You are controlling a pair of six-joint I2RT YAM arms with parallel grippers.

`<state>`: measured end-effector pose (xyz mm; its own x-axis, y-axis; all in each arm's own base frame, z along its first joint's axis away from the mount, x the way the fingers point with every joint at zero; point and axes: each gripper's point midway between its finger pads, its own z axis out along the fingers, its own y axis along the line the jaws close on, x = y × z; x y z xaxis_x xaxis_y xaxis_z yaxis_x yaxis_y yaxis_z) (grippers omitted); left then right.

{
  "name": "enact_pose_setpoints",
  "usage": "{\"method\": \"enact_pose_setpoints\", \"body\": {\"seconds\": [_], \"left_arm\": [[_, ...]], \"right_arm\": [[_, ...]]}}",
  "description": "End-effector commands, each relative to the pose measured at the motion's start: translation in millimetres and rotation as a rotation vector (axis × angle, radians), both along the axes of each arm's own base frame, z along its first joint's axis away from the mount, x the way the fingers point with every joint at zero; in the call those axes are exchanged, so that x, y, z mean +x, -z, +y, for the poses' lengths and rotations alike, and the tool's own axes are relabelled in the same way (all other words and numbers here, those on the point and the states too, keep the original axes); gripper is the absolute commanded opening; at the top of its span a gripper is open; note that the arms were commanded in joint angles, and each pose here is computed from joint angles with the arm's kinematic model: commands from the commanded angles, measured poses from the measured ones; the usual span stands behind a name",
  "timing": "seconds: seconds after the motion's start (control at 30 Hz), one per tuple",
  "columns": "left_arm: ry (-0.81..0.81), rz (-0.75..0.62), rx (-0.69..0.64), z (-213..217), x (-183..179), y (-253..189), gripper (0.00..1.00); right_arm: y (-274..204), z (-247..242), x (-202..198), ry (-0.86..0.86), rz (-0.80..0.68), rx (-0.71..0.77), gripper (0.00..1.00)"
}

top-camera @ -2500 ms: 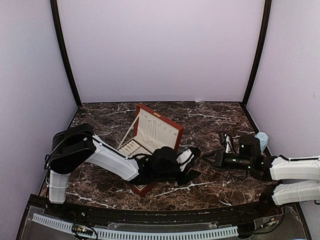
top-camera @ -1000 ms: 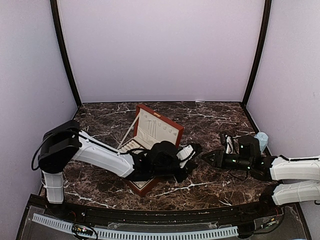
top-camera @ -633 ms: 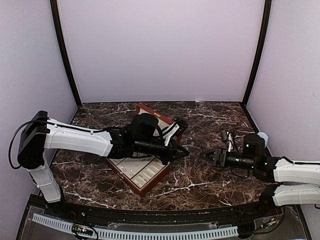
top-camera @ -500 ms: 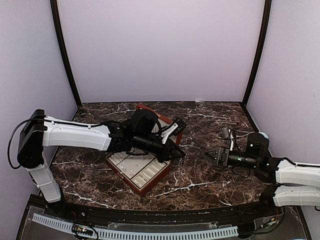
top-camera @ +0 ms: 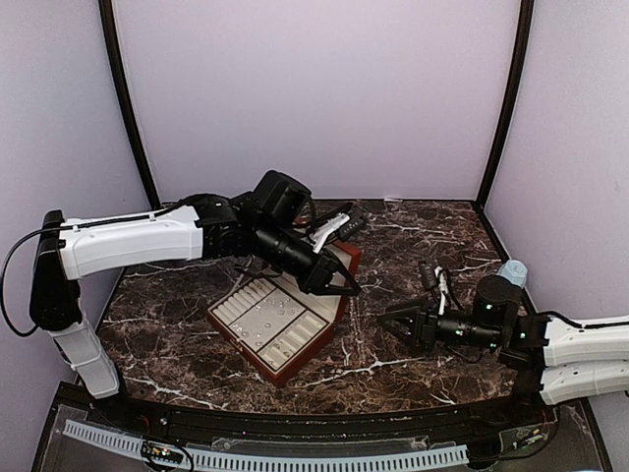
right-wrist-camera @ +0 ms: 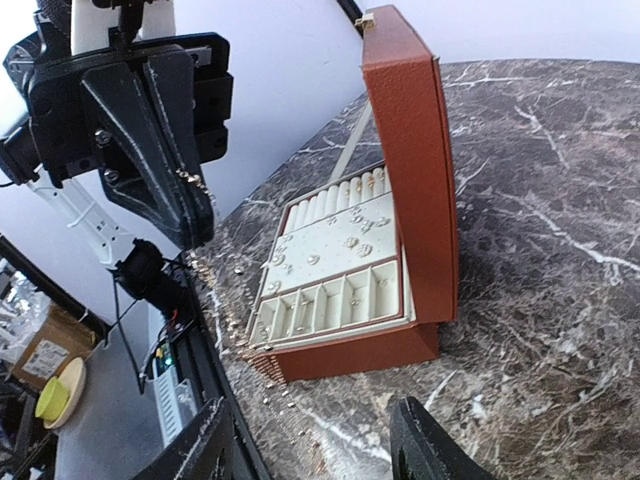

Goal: Organize the mixed jewelry
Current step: Pass from the right arm to the left, then pass from the left arm to the right

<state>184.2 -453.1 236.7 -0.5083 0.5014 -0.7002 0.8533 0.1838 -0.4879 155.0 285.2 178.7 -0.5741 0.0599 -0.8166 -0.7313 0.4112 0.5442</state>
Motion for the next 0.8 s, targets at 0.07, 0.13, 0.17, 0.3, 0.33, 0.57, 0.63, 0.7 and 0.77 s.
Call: {"method": "enact_pose_setpoints", "body": {"seconds": [0.07,0.13,0.17,0.3,0.33,0.57,0.63,0.7,0.77], "left_arm": [[0.030,0.075,-0.012,10,-13,-28,0.00],[0.032,0.078,-0.012,10,-14,-30,0.00],[0.033,0.080,-0.012,10,-14,-30,0.00],[0.034,0.082,-0.006,11,-14,-34,0.00],[0.034,0.085,-0.003,11,-14,-34,0.00],[0.026,0.098,0.008,12,-14,-34,0.00],[0.026,0.100,0.008,12,-14,-34,0.00],[0.026,0.102,0.004,12,-14,-35,0.00],[0.032,0.107,0.000,12,-16,-36,0.00]], "right_arm": [[-29,14,2,0.059,-0.124,0.031,0.52],[-30,18,0,0.056,-0.134,0.030,0.53],[-30,21,-1,0.051,-0.139,0.023,0.55],[-33,32,2,0.075,-0.173,-0.005,0.58],[-35,34,3,0.085,-0.184,-0.008,0.58],[-37,47,7,0.095,-0.229,-0.046,0.44],[-35,50,5,0.088,-0.230,-0.056,0.43],[-32,51,4,0.085,-0.230,-0.064,0.41],[-32,52,4,0.084,-0.230,-0.066,0.40]]}}
